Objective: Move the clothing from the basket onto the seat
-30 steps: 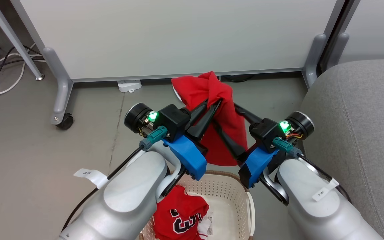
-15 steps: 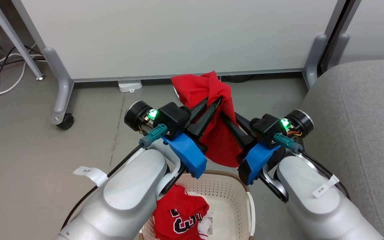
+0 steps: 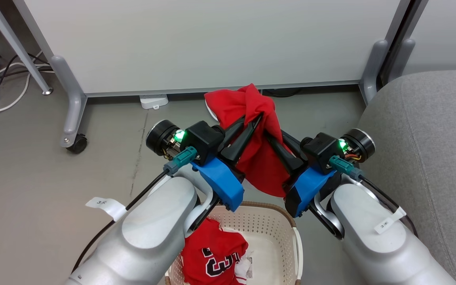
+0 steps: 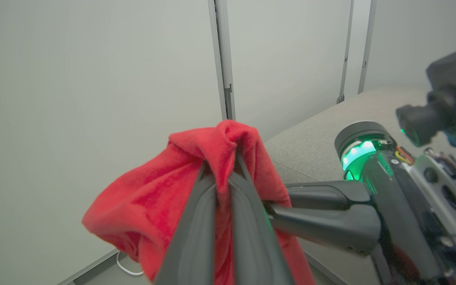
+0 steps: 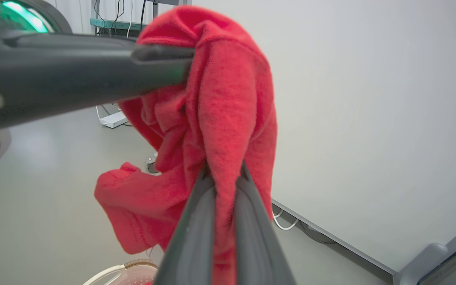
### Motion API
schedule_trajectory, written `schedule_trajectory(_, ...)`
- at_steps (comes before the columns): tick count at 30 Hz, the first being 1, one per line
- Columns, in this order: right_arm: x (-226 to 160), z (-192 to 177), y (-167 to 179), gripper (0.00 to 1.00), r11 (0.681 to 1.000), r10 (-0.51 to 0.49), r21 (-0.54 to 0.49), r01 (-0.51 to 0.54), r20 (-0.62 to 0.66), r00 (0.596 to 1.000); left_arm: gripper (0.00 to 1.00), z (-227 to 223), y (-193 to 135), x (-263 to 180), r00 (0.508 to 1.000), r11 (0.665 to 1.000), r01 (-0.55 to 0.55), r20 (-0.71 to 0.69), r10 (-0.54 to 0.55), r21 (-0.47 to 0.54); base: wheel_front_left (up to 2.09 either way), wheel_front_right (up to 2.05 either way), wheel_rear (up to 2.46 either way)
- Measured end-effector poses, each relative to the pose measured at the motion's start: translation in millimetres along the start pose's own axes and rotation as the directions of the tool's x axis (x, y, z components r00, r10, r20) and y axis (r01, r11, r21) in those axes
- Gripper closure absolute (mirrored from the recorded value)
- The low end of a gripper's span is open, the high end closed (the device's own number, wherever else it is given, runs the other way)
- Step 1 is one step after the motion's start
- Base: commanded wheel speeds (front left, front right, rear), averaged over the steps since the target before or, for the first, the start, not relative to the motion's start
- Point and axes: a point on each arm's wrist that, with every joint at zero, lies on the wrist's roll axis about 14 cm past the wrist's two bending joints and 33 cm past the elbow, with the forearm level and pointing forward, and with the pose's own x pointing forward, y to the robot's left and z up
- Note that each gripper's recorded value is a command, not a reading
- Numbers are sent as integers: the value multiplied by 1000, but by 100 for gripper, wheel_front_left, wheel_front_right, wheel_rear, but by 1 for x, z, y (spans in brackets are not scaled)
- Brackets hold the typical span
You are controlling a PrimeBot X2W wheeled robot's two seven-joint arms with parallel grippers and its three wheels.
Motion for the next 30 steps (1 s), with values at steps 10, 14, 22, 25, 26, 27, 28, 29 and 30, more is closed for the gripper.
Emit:
schedule_trajectory(10,-1,-3,0,100,1000,-2,10,2,-3,1000,0,-1,6,0,1000,1000,-25,1,25,-17,0,0,0)
schedule_trajectory(14,0,-2,-2,100,1000,-9,17,9,3,1000,0,0,8,-1,1000,999,-29,2,29,-15,0,0,0)
schedule_trajectory(22,-2,1,-15,100,998,-52,45,51,17,998,0,-4,9,-1,999,999,-38,-1,38,-15,0,0,0)
schedule_trajectory(25,-5,1,-23,100,995,-80,59,79,21,997,0,-5,9,0,999,999,-39,1,39,-16,0,0,0)
schedule_trajectory(26,-6,1,-26,100,994,-89,62,88,23,996,0,-5,8,0,999,999,-38,3,38,-13,0,0,0)
schedule_trajectory(27,-7,1,-29,100,993,-100,64,98,26,995,0,-4,8,2,999,999,-34,7,34,-14,0,0,0)
schedule_trajectory(28,-8,1,-33,100,992,-113,69,110,28,993,0,-3,7,3,999,999,-31,12,31,-14,0,0,0)
schedule_trajectory(29,-10,0,-37,100,990,-123,68,121,29,992,0,-3,6,5,1000,1000,-27,16,27,-12,0,0,0)
schedule_trajectory(30,-12,0,-41,100,989,-136,67,134,30,990,0,-3,5,6,1000,1000,-21,17,21,-12,0,0,0)
